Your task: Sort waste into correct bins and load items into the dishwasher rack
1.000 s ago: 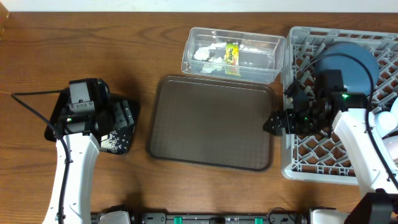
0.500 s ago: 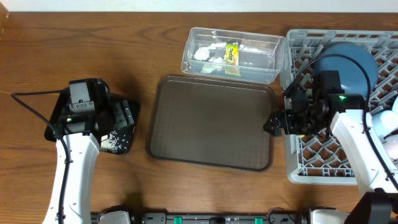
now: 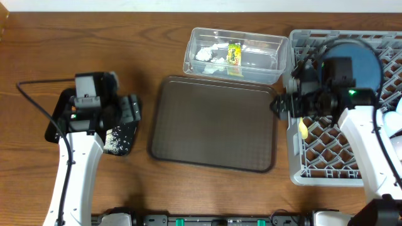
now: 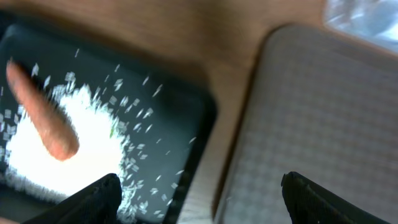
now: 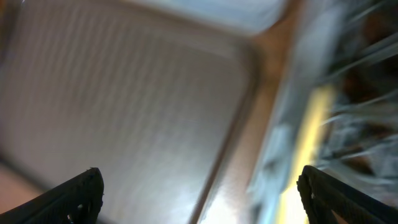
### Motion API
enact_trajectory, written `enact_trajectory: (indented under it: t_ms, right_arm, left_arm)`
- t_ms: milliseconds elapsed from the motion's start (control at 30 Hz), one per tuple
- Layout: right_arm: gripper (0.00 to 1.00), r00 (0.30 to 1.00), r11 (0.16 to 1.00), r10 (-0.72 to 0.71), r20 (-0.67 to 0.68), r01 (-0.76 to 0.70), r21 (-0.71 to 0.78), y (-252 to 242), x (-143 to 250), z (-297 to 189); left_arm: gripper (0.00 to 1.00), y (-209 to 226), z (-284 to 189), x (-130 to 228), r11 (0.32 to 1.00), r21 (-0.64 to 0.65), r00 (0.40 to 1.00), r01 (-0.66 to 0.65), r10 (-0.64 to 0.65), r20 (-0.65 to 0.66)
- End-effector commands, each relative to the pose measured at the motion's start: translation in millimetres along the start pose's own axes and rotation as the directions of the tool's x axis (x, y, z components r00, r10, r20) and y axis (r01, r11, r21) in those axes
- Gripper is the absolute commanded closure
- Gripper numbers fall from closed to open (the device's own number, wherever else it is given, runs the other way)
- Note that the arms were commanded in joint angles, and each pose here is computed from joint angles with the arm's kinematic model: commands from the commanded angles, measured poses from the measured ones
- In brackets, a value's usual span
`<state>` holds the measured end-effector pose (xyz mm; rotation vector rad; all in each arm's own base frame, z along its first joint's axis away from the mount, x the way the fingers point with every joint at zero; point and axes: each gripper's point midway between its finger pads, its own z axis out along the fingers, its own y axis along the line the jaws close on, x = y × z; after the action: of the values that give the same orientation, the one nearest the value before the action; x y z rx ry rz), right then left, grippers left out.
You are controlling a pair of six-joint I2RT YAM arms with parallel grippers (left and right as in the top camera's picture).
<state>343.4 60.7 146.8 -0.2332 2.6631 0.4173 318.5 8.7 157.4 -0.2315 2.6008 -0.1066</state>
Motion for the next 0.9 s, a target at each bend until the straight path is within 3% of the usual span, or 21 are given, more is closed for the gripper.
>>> enact_trajectory:
  t_ms: [0,167,300,500,667,867]
  right_arm:
    - [0.01,0.996,0.978,0.046,0.07,-0.059,0.199,-32.0,-24.1,-20.2]
    - [0.01,0.986,0.928,0.127,0.107,-0.156,0.338,-54.0,-29.9,-40.3]
    - [0.01,0.979,0.917,0.194,0.068,-0.206,0.343,-57.2,-13.6,-48.9]
    - [0.01,0.957,0.904,0.248,0.149,-0.284,0.32,-63.9,-10.8,-78.7]
    - [0.01,0.941,0.898,0.246,0.233,-0.311,0.31,-63.9,-3.9,-101.9]
    - [0.01,0.916,0.908,0.19,0.353,-0.302,0.292,-56.7,11.1,-108.4]
  left_arm:
    - [0.15,-12.9,-12.3,-17.4,0.998,0.012,0.998,-0.057,0.057,0.008]
    - [0.15,-13.4,-22.6,-10.4,0.999,0.0,0.991,-0.054,0.053,-0.123]
    - [0.15,-11.3,-41.7,6.3,0.999,-0.011,0.977,-0.051,0.047,-0.21]
    - [0.15,-2.2,-69.5,30.1,0.995,-0.044,0.963,-0.092,0.077,-0.259]
    - [0.15,-8.4,-97.9,20.3,0.99,-0.015,0.985,-0.138,0.136,-0.108]
    - [0.15,-24.2,-126.5,25.4,0.968,0.023,0.963,-0.252,0.248,0.104]
